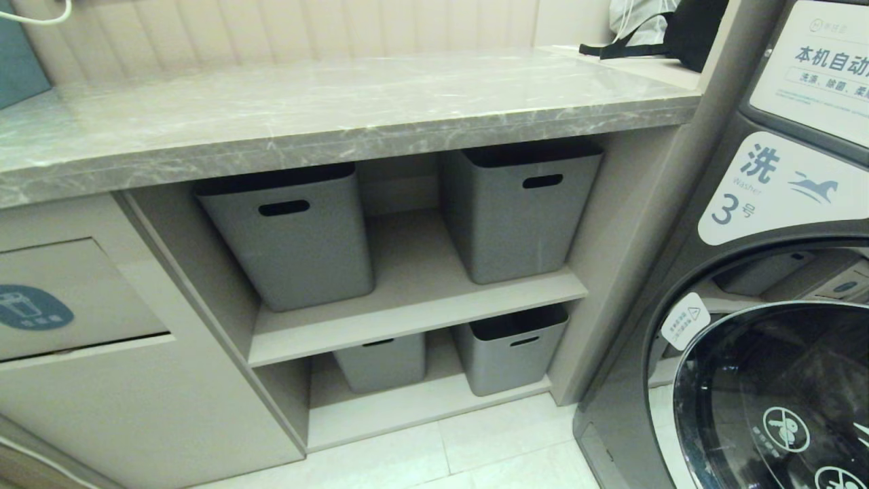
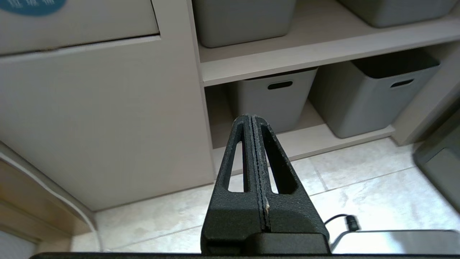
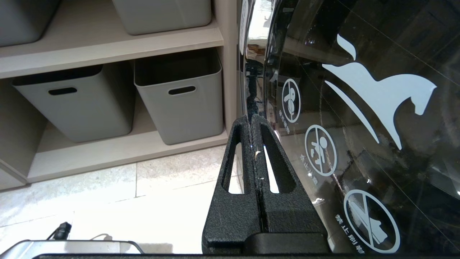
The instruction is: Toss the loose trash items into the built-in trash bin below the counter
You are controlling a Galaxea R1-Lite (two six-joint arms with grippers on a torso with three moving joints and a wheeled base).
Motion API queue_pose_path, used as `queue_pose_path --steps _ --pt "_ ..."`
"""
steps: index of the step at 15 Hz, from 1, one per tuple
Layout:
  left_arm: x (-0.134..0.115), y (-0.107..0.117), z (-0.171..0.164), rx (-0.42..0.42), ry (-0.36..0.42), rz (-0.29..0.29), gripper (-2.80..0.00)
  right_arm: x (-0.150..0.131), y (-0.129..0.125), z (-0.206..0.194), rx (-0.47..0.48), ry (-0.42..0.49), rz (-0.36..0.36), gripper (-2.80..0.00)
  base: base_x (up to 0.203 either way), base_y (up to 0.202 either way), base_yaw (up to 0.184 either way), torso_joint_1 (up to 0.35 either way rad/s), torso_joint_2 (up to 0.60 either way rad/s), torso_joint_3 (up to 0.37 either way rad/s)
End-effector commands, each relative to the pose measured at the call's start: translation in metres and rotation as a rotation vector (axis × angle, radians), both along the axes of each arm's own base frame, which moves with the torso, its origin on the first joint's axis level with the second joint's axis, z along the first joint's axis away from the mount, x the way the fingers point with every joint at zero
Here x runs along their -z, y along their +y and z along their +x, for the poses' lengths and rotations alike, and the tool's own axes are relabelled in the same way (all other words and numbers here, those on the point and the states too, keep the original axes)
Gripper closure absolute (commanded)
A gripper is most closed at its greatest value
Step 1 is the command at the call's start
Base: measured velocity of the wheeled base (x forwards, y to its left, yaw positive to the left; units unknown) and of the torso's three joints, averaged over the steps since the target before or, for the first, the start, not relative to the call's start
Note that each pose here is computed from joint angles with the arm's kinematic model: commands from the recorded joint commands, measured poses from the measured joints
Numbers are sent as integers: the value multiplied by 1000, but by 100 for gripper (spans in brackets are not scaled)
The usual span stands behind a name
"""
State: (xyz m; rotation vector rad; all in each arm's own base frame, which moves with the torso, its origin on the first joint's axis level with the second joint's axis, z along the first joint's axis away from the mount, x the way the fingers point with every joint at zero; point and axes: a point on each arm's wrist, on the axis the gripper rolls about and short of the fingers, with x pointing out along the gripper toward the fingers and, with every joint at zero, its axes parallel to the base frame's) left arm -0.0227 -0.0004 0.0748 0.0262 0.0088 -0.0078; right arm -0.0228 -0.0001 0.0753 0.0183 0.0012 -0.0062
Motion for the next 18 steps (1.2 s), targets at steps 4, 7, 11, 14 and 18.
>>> queue_pose_path --steps 4,7,11,14,18 --pt "0 0 0 -6 0 -12 0 0 0 0 0 0 0 0 0 0 0 0 0 0" --pt "0 0 0 -6 0 -14 0 0 0 0 0 0 0 0 0 0 0 0 0 0" --pt "0 0 0 -6 -1 -14 0 0 0 0 2 0 2 0 0 0 0 0 0 0" --pt "0 0 0 -6 -1 -14 0 0 0 0 0 0 0 0 0 0 0 0 0 0" --pt "0 0 0 -6 -1 -14 0 0 0 0 1 0 0 0 0 0 0 0 0 0"
